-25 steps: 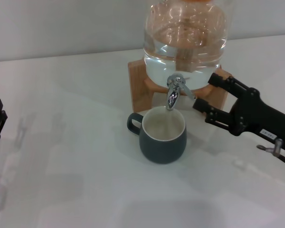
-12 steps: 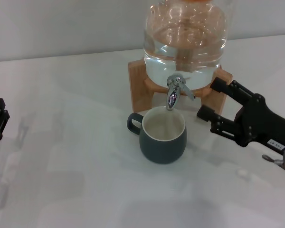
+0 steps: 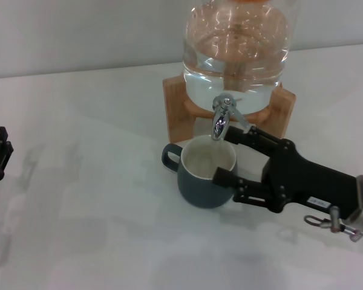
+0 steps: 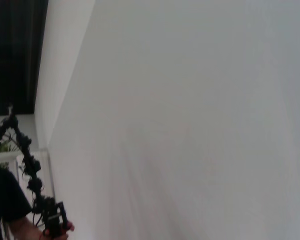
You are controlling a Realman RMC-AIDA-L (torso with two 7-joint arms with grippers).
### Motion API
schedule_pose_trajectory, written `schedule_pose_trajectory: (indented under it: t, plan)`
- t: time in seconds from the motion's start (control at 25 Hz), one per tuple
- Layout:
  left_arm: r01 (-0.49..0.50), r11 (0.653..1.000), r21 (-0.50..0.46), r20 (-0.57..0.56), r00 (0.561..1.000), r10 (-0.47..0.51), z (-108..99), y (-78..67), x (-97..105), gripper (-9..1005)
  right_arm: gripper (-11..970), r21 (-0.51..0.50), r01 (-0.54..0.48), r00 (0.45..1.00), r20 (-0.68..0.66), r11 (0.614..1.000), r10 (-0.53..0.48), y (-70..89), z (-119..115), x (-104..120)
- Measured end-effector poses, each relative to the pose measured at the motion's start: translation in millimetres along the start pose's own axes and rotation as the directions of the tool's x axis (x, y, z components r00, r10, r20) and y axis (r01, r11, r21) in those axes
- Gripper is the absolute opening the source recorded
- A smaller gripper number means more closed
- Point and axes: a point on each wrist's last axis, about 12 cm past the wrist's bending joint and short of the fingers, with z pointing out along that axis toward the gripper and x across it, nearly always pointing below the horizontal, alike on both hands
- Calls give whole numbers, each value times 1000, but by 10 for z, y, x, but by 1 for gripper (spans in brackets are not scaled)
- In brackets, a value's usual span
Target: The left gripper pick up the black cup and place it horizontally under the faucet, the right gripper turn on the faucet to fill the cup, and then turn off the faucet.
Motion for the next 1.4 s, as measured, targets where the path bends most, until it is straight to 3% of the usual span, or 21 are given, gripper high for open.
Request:
schedule_pose_trajectory:
  t: [0.36, 1.4]
  plan:
    - [-3, 1000, 12, -3, 1000, 3, 2, -16, 2, 773, 857, 47, -4, 997, -71, 999, 8, -119, 105, 47]
    - [-3, 1000, 16, -8, 1000, 4, 31, -24, -1, 773, 856, 74, 10, 998, -65, 997, -5, -158, 73, 24]
